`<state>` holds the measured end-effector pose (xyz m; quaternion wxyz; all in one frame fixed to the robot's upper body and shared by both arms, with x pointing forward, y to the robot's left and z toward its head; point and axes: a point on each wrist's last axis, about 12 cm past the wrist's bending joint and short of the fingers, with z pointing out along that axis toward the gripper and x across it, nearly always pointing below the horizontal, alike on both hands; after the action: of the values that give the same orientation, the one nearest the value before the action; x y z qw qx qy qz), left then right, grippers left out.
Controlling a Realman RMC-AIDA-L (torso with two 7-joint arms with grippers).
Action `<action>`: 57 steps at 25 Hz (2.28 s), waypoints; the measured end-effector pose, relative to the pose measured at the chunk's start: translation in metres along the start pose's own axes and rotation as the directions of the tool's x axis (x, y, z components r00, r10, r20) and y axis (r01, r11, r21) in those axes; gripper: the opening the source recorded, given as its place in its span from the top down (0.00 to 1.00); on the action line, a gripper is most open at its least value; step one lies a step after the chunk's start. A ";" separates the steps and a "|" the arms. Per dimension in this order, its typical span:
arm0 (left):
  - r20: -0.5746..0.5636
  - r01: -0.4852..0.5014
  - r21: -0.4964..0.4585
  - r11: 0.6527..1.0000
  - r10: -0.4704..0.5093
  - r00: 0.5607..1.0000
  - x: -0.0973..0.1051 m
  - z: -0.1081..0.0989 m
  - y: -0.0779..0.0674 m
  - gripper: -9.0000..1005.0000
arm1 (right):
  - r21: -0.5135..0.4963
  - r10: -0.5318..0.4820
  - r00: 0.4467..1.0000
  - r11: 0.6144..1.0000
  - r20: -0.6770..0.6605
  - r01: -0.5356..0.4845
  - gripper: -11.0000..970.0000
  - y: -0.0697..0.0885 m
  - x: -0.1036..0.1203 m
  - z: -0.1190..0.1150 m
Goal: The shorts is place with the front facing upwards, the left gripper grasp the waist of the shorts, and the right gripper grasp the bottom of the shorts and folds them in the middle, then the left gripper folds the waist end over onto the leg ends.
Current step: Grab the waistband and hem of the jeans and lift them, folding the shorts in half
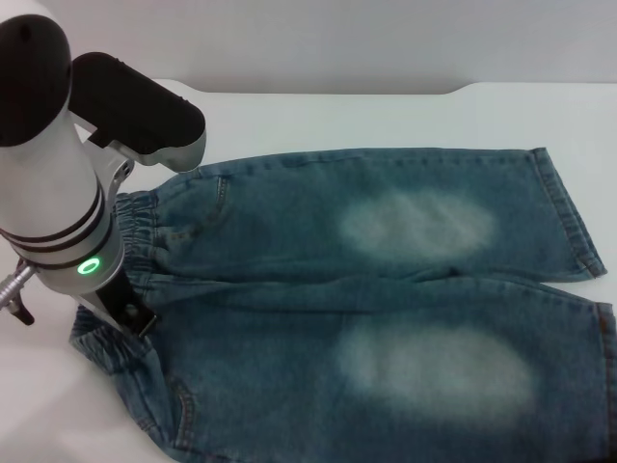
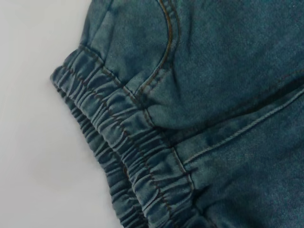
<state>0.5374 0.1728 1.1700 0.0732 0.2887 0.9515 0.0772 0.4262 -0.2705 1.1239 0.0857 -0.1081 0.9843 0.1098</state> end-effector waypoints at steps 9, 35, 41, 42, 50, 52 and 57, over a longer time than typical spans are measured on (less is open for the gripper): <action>0.001 0.005 0.001 1.000 -0.005 1.000 0.000 0.000 -0.001 0.96 | 0.003 -0.001 1.000 1.000 -0.006 0.001 0.35 -0.001 0.001 0.000; 0.025 0.009 -0.003 1.000 -0.009 1.000 -0.003 -0.001 0.002 0.95 | 0.026 -0.111 0.990 0.994 0.082 0.110 0.95 0.005 -0.013 -0.020; 0.055 0.028 0.002 1.000 -0.028 0.998 -0.003 -0.001 0.006 0.95 | 0.067 -0.128 0.977 0.991 0.169 0.118 0.95 0.002 -0.024 -0.038; 0.062 0.035 0.004 0.999 -0.035 0.997 -0.003 -0.001 0.007 0.95 | 0.072 -0.129 0.976 0.990 0.177 0.118 0.94 0.001 -0.025 -0.039; 0.187 0.105 0.022 0.994 -0.107 0.976 -0.001 -0.011 0.022 0.95 | 0.121 -0.129 0.948 0.988 0.290 0.097 0.94 -0.011 -0.036 -0.049; 0.221 0.114 0.023 0.993 -0.116 0.968 -0.001 -0.013 0.025 0.95 | 0.132 -0.132 0.927 0.987 0.350 0.091 0.94 -0.015 -0.042 -0.053; 0.291 0.130 0.024 0.991 -0.131 0.948 -0.003 -0.015 0.031 0.95 | 0.153 -0.128 0.891 0.986 0.436 0.066 0.93 -0.023 -0.050 -0.062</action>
<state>0.5537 0.1957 1.1905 0.2170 0.2336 0.9474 0.0266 0.4704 -0.2971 1.1883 0.3203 -0.1232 0.9373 0.0606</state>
